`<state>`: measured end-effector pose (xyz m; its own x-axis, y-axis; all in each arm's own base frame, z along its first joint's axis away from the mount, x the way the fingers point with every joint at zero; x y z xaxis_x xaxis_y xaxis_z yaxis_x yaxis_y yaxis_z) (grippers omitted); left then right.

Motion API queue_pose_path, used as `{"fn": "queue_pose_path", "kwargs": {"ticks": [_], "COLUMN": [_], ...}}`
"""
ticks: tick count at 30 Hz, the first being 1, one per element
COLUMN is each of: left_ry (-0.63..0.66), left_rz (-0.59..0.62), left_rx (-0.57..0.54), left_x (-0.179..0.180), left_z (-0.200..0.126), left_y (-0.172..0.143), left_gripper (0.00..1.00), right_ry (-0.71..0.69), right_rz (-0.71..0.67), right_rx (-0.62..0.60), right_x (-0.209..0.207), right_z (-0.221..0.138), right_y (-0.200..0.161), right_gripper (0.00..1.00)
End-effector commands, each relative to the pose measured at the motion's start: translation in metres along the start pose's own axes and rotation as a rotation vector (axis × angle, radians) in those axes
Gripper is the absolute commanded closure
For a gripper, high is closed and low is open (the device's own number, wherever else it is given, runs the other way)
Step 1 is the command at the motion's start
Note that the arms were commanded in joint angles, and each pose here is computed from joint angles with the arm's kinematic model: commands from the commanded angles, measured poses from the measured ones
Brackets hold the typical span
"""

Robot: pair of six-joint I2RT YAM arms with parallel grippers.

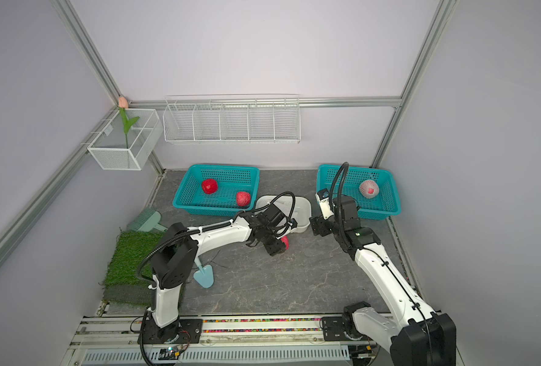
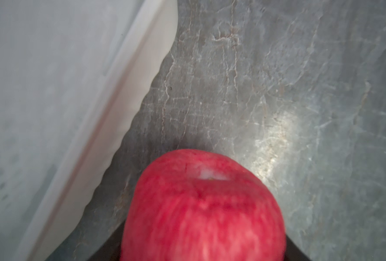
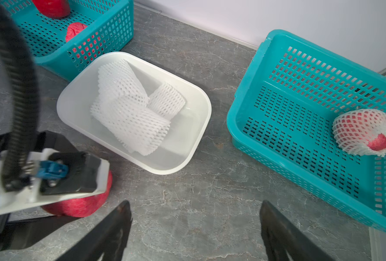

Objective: Remove foam nets from apples
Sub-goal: Pick up the apple from the center of the board, then place the apple in the basket.

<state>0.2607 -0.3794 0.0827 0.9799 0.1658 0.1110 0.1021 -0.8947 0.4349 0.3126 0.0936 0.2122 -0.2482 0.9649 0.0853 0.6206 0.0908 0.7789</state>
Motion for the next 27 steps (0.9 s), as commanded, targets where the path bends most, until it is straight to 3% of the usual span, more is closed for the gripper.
{"fn": "queue_pose_path", "kwargs": {"ticks": [1,7,13,19,27], "left_ry": [0.051,0.255,0.43,0.517,0.515], "left_rz": [0.034,-0.109,-0.331,-0.551,-0.736], "left_rx": [-0.128,-0.252,-0.237,-0.104,0.014], "left_x": [0.001,0.044,0.143,0.224,0.272], "left_z": [-0.05,-0.121,-0.155,-0.131,-0.086], "left_y": [0.022,0.01,-0.033,-0.086,-0.134], "left_gripper": [0.53,0.54,0.54,0.57,0.57], "right_ry": [-0.014,-0.032,-0.027,-0.039,-0.049], "right_rz": [0.006,0.062,0.076,0.078,0.08], "right_rx": [-0.015,-0.076,-0.057,-0.073,-0.039], "right_x": [-0.003,-0.008,-0.008,-0.01,-0.013], "right_z": [-0.007,-0.021,-0.02,-0.024,-0.011], "right_y": [-0.001,0.012,0.01,0.017,0.012], "right_gripper": [0.11,0.11,0.11,0.11,0.11]}}
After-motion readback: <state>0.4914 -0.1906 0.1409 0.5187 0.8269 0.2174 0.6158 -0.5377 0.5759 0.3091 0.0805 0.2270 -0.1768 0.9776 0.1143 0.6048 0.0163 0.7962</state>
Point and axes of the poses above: each gripper's point midway between its finger pads, its own z axis out along the fingers, its own x axis along the line the jaws close on, y = z × x, the point moved 2 cm from there along -z, back along the fingers, and after that the axes turned 13 degrees about z, right-handed, at the moved point
